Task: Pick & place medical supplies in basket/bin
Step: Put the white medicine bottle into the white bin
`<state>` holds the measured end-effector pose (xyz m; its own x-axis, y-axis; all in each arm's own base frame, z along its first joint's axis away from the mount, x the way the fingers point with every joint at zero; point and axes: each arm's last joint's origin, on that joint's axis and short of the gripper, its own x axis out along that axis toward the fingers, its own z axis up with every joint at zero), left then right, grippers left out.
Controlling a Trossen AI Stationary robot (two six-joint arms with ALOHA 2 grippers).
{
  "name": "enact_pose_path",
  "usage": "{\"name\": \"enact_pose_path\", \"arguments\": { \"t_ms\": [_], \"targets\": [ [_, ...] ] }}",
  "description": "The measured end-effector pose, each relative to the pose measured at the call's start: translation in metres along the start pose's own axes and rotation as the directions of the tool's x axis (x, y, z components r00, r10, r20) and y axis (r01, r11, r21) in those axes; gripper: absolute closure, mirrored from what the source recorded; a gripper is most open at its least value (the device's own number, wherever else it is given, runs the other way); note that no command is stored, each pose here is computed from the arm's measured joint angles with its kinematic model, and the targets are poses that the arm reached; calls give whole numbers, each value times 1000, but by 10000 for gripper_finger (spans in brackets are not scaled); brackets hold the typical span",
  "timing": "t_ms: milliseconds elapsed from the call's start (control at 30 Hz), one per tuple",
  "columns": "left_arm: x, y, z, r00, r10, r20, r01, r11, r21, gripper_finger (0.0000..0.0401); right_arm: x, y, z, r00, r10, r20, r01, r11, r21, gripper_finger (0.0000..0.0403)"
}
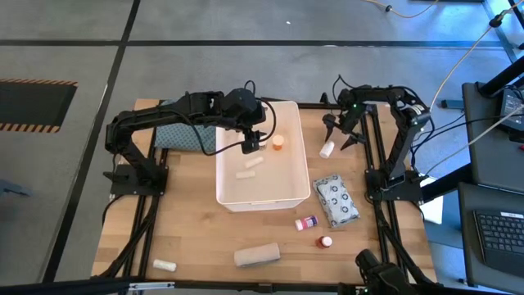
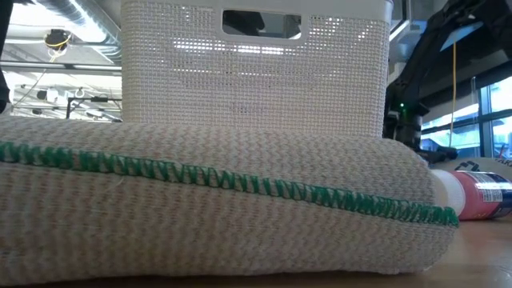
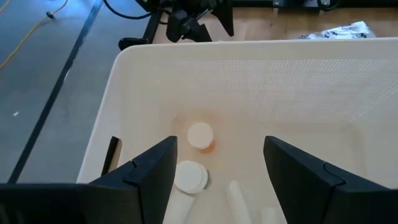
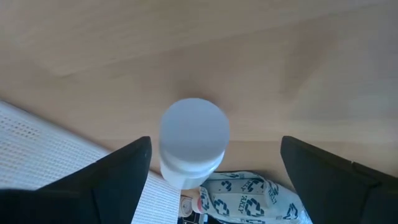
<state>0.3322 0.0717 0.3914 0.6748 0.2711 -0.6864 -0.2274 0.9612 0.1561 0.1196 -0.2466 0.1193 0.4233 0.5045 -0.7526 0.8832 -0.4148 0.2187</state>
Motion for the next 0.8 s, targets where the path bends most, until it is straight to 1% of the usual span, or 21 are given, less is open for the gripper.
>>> {"name": "enact_pose_path", "arguments": {
  "t_ms": [100, 167, 533, 800],
  "targets": [
    [0, 0, 0, 1000, 1, 0, -1, 1000, 0, 166, 2, 0, 2, 1000, -5, -7, 5, 1000, 6, 50],
    [0, 0, 0, 1000, 1, 0, -1, 1000, 0, 166, 3, -1, 3, 1000, -8, -10, 8, 1000, 9, 61],
    [0, 0, 0, 1000, 2, 0, -2, 1000, 0, 166, 5, 1, 2, 1000, -9, -19, 9, 1000, 6, 143],
    [0, 0, 0, 1000, 2, 0, -2, 1000, 0, 166, 10, 6, -1, 1000, -8, -22, 8, 1000, -28, 172]
  ]
}}
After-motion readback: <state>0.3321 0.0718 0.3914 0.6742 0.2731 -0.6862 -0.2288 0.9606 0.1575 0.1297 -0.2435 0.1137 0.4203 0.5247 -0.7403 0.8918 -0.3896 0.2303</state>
